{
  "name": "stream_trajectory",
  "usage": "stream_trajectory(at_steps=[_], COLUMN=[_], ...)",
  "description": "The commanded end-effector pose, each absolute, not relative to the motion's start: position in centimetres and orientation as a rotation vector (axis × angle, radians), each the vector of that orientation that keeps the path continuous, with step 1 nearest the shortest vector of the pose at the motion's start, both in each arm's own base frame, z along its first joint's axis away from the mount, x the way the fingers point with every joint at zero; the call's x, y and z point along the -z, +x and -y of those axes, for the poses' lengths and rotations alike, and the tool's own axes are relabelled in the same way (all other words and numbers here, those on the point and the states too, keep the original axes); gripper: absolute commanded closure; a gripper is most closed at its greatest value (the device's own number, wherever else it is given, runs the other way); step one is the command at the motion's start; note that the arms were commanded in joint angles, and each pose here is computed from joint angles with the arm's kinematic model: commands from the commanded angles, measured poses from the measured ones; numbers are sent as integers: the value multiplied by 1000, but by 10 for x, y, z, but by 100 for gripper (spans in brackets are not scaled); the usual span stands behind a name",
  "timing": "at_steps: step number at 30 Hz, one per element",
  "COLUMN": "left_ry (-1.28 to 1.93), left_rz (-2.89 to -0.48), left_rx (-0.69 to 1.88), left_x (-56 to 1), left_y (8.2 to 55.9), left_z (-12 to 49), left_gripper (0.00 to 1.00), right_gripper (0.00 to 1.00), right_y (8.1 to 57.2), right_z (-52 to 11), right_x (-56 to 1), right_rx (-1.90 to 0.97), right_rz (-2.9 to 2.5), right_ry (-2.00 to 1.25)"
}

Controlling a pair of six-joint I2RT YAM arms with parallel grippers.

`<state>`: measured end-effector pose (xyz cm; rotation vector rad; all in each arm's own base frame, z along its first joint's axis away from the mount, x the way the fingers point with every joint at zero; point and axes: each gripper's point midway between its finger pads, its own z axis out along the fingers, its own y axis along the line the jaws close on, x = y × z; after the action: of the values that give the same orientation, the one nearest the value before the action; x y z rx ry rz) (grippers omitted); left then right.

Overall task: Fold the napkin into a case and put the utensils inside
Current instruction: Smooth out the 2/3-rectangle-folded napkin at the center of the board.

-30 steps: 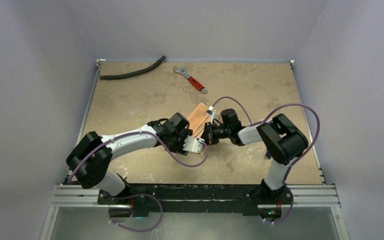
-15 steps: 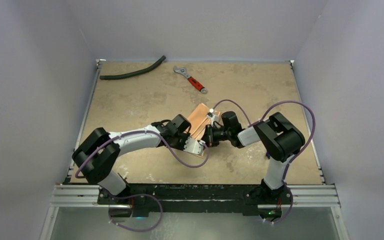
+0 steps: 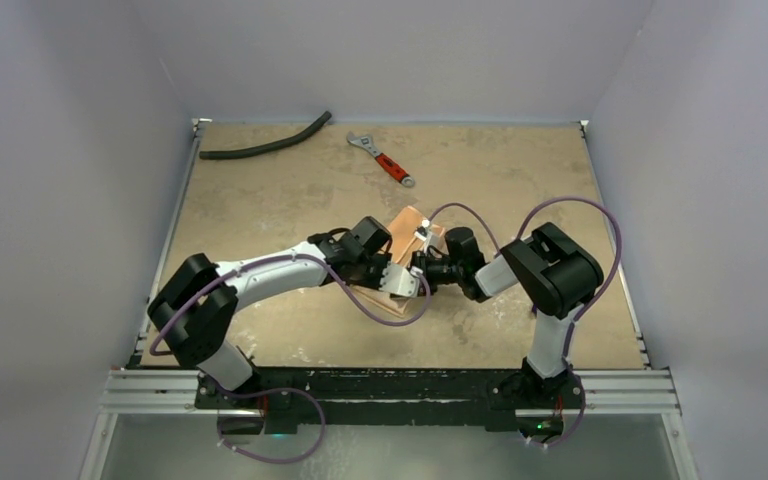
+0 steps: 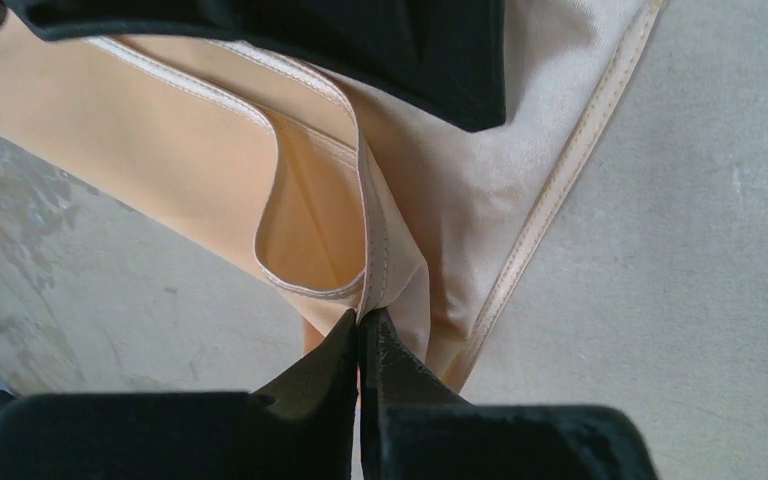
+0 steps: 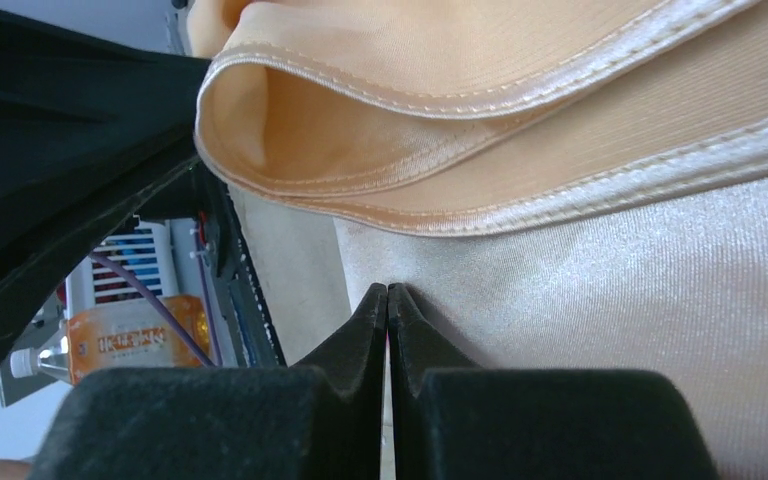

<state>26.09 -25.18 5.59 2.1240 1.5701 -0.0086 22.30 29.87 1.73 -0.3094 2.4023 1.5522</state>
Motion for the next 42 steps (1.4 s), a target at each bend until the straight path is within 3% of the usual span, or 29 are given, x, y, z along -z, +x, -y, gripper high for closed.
stream_trajectory(at_steps=[1,11,20,25,29,32,42], left_ry=[2098,2299,2417,2429,2422,2409,2243], left_rz=[-1523,-1504,-1470,-1472,-1472,-1484,-1556], left_rx=[86,126,87,48,24,12,336], left_x=[-77,-37,-9,-5,-7,-12,-78], left_y=[254,216,204,206,209,211,190], left_z=[272,252,231,225,225,225,265], left_gripper=[100,100,100,88,68,62,62], right_gripper=[98,99,94,87,87,88,96], right_y=[220,218,234,256,277,289,308], right_z=[-294,-293,-286,-284,-296,-306,-309], right_x=[-4,-11,-59,-83,-90,-86,-33], right_rx=[-1516,-1530,-1583,-1563,-1592,-1598,-1493], right_rz=[-2448,-2439,-2343,-2283,-2242,-2240,-2357], right_ry=[-264,-272,-325,-321,-311,-309,-256])
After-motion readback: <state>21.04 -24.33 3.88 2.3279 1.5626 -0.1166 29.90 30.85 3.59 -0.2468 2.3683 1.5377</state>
